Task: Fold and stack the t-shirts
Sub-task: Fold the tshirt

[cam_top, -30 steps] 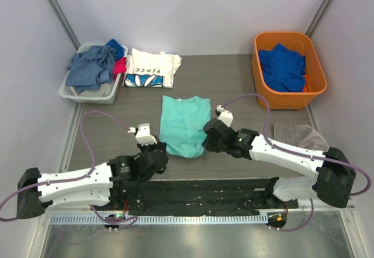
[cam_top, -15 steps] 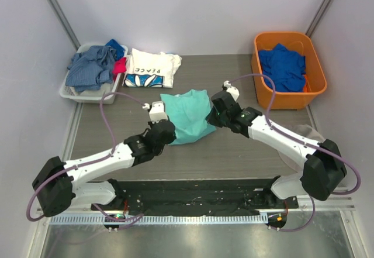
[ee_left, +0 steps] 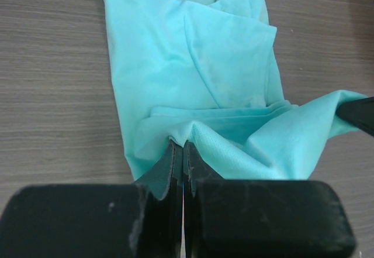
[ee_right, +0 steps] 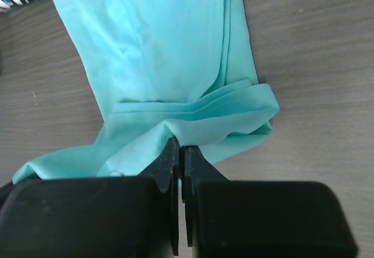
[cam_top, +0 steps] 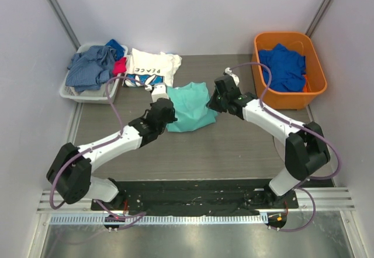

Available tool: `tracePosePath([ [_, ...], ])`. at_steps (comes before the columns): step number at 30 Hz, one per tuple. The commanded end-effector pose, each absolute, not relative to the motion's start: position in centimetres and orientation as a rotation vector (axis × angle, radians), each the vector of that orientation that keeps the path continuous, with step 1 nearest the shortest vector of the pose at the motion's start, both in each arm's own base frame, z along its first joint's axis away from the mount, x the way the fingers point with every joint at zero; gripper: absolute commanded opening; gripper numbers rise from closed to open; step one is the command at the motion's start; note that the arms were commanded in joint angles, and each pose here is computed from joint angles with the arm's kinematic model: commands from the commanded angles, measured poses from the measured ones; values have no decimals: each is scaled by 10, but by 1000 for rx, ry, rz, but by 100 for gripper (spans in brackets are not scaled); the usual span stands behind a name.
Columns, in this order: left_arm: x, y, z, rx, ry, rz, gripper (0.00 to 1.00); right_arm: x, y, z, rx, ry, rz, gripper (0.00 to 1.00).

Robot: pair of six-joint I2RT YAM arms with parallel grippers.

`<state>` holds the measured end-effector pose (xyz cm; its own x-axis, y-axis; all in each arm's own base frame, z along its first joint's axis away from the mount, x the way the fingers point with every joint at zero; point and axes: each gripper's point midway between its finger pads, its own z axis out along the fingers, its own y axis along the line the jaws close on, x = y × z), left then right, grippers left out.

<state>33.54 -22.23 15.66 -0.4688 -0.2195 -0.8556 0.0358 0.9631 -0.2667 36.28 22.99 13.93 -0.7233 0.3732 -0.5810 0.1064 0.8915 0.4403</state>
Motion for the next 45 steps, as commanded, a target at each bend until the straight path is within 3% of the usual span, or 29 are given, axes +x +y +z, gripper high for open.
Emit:
tracePosePath([
  [1,364,-222,176,-144,1978,-346,0,407,234,171,332,2250,589,1],
  [17,440,-202,169,-172,1980,-333,0,506,249,170,280,2223,692,1],
  [45,511,-168,125,-255,2011,-343,0,590,285,132,190,2204,795,1],
])
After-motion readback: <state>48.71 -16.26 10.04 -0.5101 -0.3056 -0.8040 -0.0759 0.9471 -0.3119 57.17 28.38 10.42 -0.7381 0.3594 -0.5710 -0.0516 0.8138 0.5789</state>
